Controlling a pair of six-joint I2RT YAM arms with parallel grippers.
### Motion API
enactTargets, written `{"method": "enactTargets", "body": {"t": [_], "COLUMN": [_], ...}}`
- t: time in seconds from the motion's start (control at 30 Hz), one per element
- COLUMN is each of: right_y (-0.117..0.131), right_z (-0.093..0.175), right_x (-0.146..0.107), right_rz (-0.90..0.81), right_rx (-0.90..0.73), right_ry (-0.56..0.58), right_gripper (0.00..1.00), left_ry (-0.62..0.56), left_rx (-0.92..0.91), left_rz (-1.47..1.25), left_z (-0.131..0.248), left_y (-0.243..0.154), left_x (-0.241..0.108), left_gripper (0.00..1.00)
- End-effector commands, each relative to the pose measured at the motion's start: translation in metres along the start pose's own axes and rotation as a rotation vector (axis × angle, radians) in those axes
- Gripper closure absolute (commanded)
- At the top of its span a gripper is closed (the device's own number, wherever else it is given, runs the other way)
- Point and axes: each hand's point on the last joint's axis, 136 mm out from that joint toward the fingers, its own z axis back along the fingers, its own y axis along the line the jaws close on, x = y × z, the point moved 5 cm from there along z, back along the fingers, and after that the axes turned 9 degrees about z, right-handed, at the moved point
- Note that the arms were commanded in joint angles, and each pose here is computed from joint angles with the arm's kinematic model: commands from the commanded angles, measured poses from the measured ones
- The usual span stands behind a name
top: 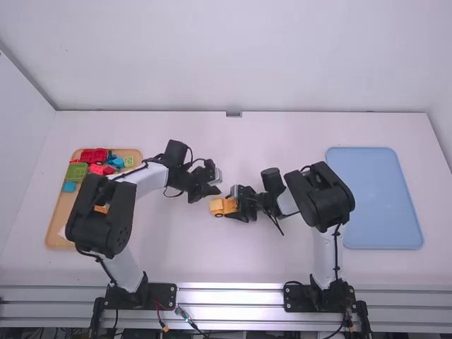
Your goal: Assemble lego blocks to make yellow taxi
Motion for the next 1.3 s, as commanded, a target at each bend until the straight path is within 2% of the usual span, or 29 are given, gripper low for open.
{"method": "enactTargets", "body": {"t": [0.0, 0.33, 0.57, 0.83, 1.27], "right_y": [0.005, 0.005, 0.005, 0.005, 0.005], "right_z": [-0.001, -0.001, -0.002, -0.001, -0.002], "right_x": [-0.008, -0.008, -0.007, -0.007, -0.007], "right_rz": [-0.034, -0.035, -0.034, -0.035, -0.034], "right_rx": [0.010, 0.010, 0.010, 0.010, 0.011], "right_ry": [0.013, 0.013, 0.012, 0.012, 0.012], "right_gripper": [0.36, 0.36, 0.36, 0.36, 0.36], "left_ry": [-0.010, 0.045, 0.119, 0.096, 0.041], "left_rx": [-0.006, -0.082, 0.012, 0.024, 0.003], "left_rz": [0.015, -0.013, 0.095, 0.120, 0.107], "left_z": [0.008, 0.007, -0.001, -0.007, -0.010], "left_y": [0.002, -0.020, -0.012, -0.013, -0.014], "left_x": [0.007, -0.004, -0.025, -0.032, -0.022], "left_gripper": [0.98, 0.98, 0.98, 0.98, 0.98]}}
